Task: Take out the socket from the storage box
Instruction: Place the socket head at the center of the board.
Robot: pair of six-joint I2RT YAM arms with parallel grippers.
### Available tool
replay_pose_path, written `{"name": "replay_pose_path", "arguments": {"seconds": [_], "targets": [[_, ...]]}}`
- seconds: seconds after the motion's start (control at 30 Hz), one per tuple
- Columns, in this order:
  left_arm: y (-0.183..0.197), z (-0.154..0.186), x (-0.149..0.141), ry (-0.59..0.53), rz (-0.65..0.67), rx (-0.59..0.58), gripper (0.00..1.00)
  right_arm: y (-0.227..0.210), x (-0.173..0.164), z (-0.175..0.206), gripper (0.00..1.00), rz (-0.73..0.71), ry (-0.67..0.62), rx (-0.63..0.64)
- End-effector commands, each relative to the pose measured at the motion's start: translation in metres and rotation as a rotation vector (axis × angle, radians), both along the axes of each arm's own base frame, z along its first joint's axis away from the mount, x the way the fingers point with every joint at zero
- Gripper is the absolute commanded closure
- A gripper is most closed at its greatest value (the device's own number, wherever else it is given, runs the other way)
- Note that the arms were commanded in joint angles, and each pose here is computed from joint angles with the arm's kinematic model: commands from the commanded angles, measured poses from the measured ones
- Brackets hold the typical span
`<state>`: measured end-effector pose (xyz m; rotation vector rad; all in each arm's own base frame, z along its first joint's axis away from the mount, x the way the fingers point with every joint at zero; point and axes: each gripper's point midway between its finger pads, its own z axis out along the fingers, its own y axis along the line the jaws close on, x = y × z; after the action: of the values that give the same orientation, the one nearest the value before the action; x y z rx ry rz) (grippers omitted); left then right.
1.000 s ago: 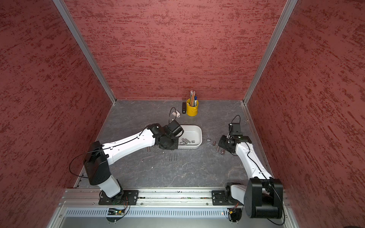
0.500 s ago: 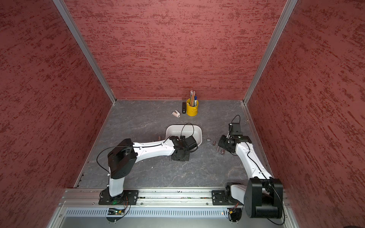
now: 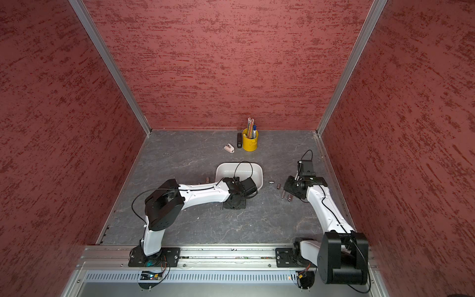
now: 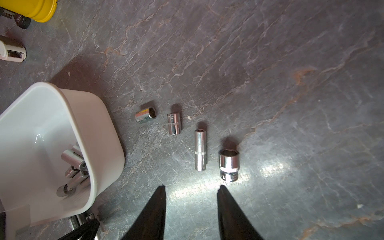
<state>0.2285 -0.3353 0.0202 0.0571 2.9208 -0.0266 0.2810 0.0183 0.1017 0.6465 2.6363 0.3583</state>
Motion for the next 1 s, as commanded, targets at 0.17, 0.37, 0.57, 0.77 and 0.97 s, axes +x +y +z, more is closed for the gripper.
{"name": "replay_pose_path", "arguments": {"seconds": [0.17,0.37,0.57,0.77,0.97], "targets": [[-0.001,-0.005,0.005,-0.008,0.027,-0.007,0.77,0.000,0.001,-0.001,0.56,0.006,-0.010,0.002],[-0.005,0.010,0.005,-0.024,0.012,-0.033,0.72,0.001,0.002,-0.001,0.56,0.011,-0.011,0.007],[-0.007,0.042,0.005,-0.069,-0.007,-0.065,0.63,0.001,0.000,-0.001,0.56,0.010,-0.006,0.007],[-0.001,0.083,0.002,-0.131,-0.026,-0.104,0.59,0.001,0.000,0.002,0.56,0.010,-0.006,0.005],[0.032,0.124,0.004,-0.195,-0.032,-0.167,0.55,0.021,0.007,0.026,0.57,0.072,-0.070,0.052]]}}
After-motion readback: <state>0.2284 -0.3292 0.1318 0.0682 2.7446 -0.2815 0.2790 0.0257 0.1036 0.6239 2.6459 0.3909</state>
